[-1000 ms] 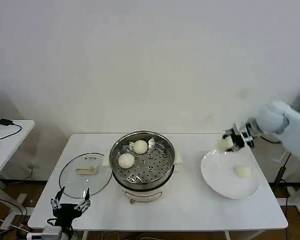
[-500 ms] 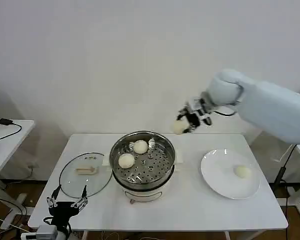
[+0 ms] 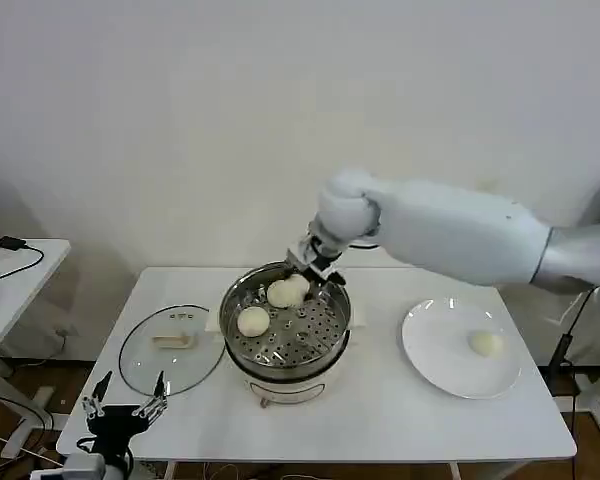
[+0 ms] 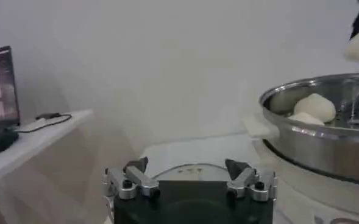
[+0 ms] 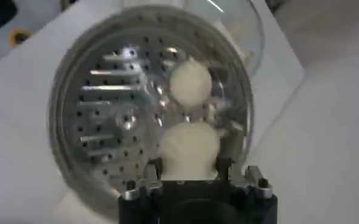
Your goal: Take steamed baozi put them in steamer then cover it.
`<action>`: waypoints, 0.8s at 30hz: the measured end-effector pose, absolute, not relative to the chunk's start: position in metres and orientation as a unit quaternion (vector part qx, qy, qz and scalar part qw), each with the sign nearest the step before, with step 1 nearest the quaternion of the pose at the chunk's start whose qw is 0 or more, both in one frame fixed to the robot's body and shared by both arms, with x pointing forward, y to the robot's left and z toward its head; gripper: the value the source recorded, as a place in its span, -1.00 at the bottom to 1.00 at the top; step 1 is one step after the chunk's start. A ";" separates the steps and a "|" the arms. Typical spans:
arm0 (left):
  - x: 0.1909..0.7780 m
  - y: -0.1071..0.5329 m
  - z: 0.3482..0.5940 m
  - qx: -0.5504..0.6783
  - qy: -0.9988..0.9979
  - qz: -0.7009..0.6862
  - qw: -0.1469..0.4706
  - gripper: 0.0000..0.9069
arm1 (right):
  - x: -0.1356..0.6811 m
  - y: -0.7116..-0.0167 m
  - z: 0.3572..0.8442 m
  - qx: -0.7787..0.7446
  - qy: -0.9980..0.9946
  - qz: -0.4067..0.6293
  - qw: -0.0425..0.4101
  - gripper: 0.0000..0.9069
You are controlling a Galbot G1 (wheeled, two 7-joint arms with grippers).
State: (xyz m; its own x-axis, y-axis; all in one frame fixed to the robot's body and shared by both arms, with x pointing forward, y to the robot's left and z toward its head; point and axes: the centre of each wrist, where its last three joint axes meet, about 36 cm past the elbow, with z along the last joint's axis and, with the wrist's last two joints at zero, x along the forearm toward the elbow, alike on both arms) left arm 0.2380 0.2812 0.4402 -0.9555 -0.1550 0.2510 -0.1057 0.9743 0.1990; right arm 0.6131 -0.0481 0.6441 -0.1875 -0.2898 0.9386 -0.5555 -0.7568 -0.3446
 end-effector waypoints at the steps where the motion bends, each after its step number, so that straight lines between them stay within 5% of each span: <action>1: 0.238 0.281 0.440 0.067 -0.985 -0.092 0.134 1.00 | 0.611 -0.046 0.640 0.633 -0.327 0.696 0.092 0.31; 24: 0.237 0.283 0.438 0.073 -0.984 -0.087 0.135 1.00 | 0.589 -0.023 0.593 0.659 -0.222 0.717 0.050 0.31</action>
